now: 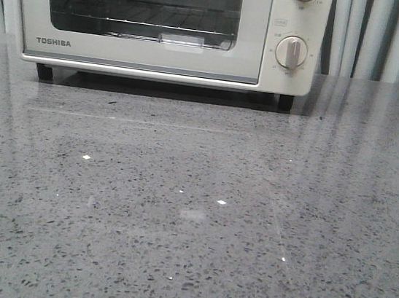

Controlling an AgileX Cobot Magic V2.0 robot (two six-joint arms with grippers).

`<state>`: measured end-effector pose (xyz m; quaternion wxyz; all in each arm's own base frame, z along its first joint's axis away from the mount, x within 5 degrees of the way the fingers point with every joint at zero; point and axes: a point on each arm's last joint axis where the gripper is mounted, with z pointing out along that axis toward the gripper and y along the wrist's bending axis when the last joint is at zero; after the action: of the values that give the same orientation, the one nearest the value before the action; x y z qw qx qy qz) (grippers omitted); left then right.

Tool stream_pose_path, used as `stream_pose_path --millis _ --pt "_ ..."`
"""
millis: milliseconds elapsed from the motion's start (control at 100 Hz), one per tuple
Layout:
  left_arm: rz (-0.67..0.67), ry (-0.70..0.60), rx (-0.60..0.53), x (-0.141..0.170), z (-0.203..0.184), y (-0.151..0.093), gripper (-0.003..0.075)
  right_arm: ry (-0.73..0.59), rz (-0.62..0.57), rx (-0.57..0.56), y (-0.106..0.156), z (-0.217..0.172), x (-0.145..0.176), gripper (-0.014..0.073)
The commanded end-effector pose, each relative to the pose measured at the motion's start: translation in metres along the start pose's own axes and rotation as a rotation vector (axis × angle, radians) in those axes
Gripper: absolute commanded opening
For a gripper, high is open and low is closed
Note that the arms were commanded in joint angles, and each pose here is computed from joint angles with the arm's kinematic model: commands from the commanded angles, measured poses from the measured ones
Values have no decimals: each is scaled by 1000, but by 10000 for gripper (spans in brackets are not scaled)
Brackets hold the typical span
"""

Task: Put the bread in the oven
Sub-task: 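Pull the oven door handle down with the left gripper to open it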

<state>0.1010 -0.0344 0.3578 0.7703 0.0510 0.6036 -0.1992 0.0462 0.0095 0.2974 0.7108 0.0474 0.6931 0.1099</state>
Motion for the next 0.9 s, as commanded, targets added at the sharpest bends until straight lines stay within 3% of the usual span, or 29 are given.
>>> stream_pose_path --millis 0,400,890 --pt "-19 -32 82 -17 26 -11 -22 -120 0 3 3 -2 -25 -71" --pt "-19 87 118 -17 131 -25 -22 15 -85 -46 17 6 -56 -71" --pt "12 164 129 18 199 -26 -21 117 -77 -46 19 35 -75 -70"
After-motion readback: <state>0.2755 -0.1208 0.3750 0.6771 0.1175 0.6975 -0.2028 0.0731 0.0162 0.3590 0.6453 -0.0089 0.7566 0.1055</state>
